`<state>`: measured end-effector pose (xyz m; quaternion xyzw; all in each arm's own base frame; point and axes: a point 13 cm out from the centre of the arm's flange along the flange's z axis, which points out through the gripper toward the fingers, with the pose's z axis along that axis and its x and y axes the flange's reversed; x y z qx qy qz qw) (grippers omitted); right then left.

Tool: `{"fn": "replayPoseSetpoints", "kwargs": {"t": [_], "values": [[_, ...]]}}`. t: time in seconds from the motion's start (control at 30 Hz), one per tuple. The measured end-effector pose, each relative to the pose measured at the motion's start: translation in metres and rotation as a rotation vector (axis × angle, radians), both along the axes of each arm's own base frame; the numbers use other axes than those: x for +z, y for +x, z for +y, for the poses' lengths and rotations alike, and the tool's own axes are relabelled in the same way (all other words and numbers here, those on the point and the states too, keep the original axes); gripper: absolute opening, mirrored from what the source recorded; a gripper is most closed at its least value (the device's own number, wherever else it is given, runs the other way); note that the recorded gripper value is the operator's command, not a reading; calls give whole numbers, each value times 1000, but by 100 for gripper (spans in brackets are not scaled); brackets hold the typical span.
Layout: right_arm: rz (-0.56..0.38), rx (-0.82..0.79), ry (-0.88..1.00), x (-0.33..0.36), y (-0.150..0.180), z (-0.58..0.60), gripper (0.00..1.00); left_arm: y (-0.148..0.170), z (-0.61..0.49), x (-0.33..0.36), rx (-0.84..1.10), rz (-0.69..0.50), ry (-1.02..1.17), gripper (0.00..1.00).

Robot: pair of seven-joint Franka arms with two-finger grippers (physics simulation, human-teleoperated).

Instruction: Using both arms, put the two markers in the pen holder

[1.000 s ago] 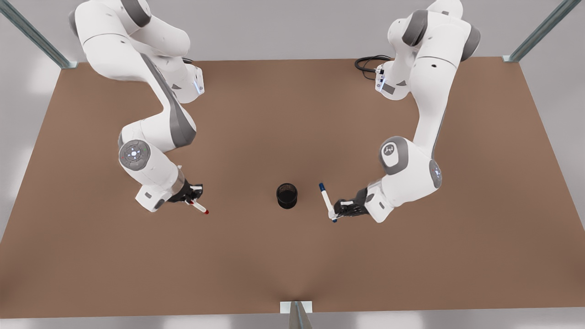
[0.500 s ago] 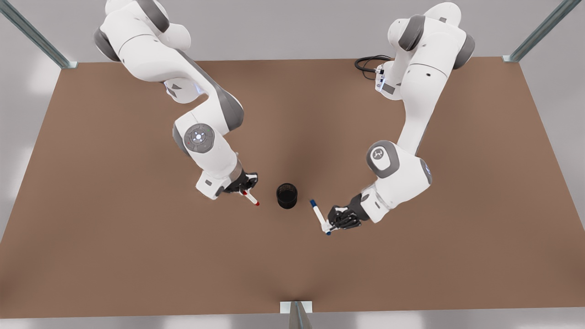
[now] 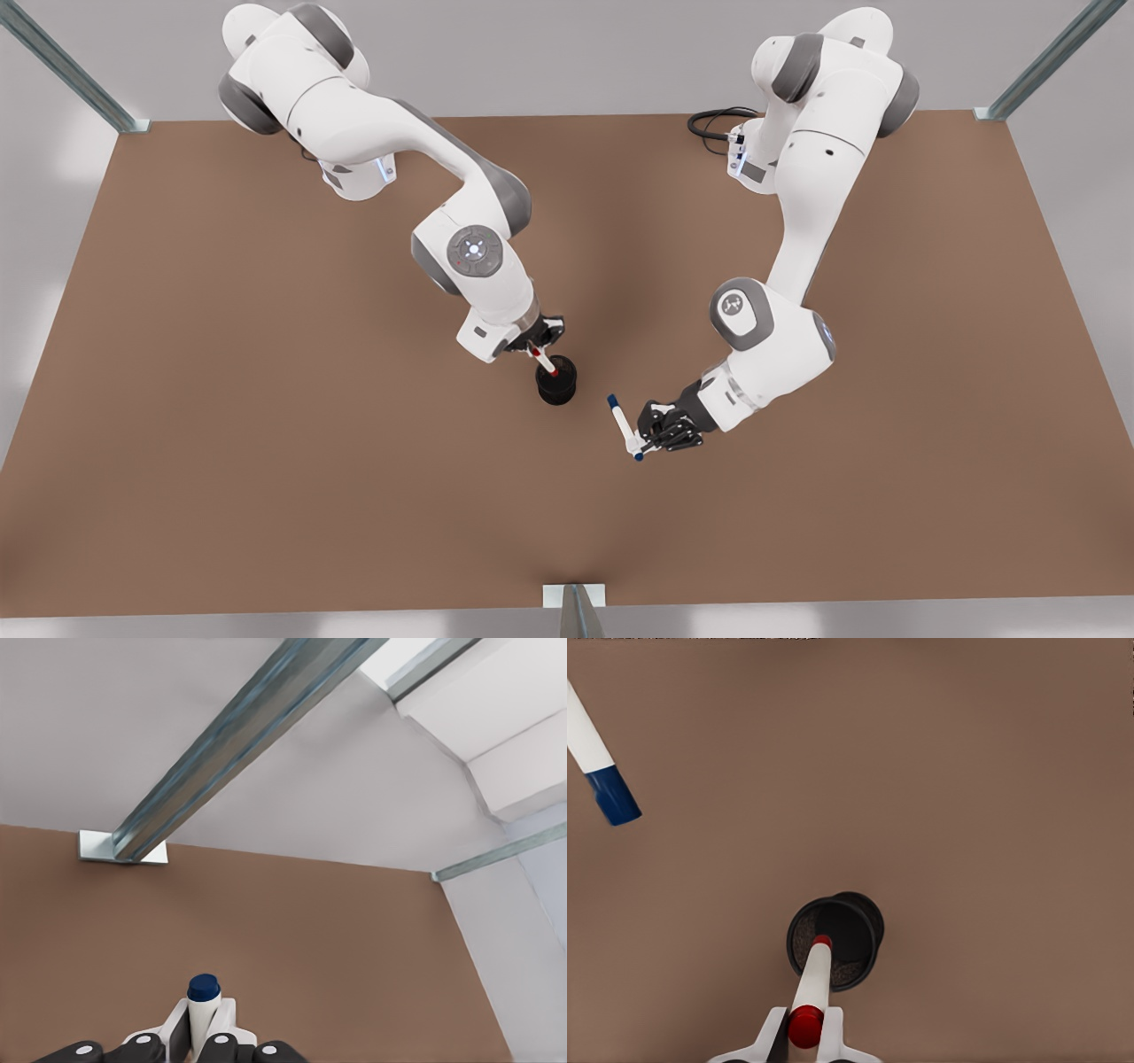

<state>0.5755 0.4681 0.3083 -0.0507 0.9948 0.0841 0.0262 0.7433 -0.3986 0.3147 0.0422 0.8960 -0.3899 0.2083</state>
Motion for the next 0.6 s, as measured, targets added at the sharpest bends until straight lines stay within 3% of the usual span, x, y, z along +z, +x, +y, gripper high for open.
{"fn": "replayPoseSetpoints", "kwargs": {"t": [0.2,0.33,0.4,0.5,0.6], "values": [[-19,-57,-24,-3,8,-7,100,0,0,-5,-14,-15,4,21],[-124,-223,-35,61,83,-127,100,-2,-22,13,-40,-56,-14,21],[-177,-285,-53,104,102,-192,100,-8,-51,14,-61,-85,-20,21],[-214,-404,-130,150,100,-310,100,-24,-95,9,-90,-122,-25,21],[-188,-446,-175,158,78,-370,100,-39,-126,1,-110,-171,-5,21]]}}
